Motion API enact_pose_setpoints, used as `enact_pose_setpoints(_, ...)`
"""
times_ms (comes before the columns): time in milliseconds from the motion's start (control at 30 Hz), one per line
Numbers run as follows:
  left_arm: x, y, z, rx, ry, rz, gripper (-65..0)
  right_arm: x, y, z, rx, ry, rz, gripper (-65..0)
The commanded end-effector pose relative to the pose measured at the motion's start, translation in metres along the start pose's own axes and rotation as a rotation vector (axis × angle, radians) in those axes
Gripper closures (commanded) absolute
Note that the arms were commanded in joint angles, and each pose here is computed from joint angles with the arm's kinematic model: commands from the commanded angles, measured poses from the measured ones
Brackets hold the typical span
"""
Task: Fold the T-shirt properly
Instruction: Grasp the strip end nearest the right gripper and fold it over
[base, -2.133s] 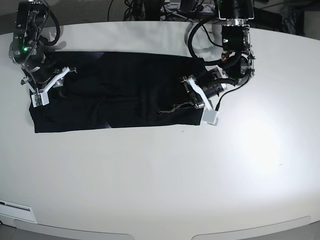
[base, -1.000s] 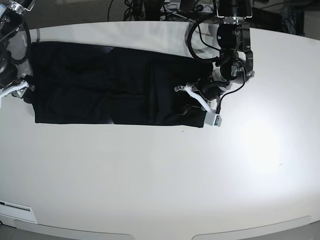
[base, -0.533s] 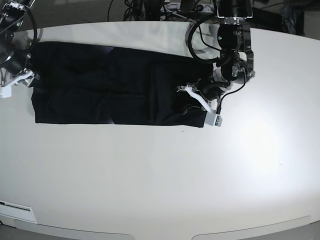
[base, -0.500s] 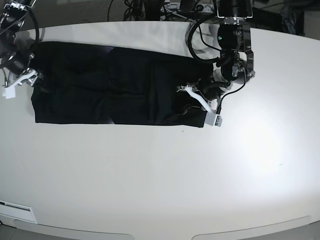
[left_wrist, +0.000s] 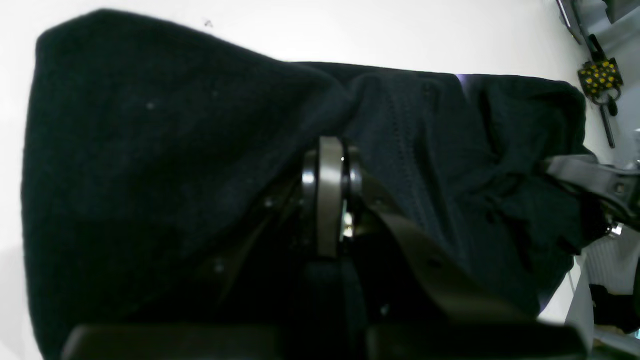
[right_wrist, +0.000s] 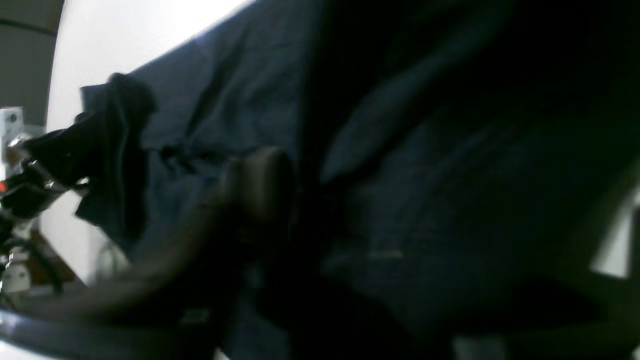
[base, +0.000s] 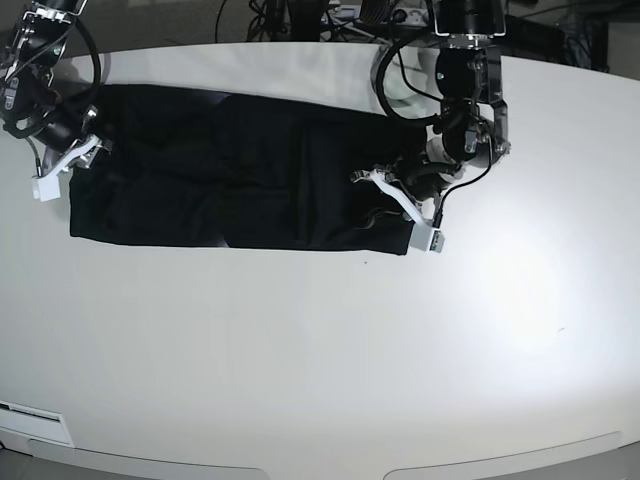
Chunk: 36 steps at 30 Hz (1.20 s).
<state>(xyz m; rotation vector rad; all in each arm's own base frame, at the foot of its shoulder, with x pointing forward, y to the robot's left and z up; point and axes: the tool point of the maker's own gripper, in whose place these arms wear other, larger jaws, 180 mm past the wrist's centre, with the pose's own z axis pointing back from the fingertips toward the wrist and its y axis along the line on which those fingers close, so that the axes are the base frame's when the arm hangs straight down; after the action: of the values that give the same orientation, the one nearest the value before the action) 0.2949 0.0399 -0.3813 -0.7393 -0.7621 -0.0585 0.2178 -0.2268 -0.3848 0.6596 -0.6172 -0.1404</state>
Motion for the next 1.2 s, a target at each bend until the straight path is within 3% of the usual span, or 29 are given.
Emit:
enact_pose_setpoints(0,-0.004,-0.001,0.001,-0.013,0.022,0.009,0.0,0.009,0.001,0.004,0.003,-0.01,0.031,-1.5)
enact_pose_setpoints(267,0.017,-0.059,0.011,-0.338,-0.081,-0.017,-0.4,0.028,-0.012,0.025,-0.048,-0.001,0.137,0.0)
enact_pose_setpoints(400,0.027,-0.084,0.019,-0.485,-0.072,-0.02,-9.3,0.05,-0.034,0.047,-0.161,0.005,0.193,0.0)
enact_pose_setpoints(500,0.035,-0.091,0.024,-0.54,-0.072,-0.018,-10.7,0.068,-0.051,0.063,-0.264,0.025,0.236,0.0)
enact_pose_setpoints(700,0.035,-0.077,0.029,-0.504,-0.046,-0.053,-10.7,0.105,-0.086,0.095,-0.52,0.043,0.285,0.0)
enact_pose_setpoints(900,0.033,-0.053,0.039,-0.438,0.002,-0.102,-10.7,0.135,-0.101,0.117,-0.724,-0.064,0.218,0.0)
enact_pose_setpoints(967,0.032,-0.048,0.041,-0.421,0.014,-0.114,-10.6,0.142,-0.092,0.118,-0.725,-0.089,0.245,0.0)
enact_pose_setpoints(1167,0.026,-0.033,0.041,-0.356,0.056,-0.153,-10.6,0.158,-0.022,0.095,-0.566,-0.207,0.365,0.0)
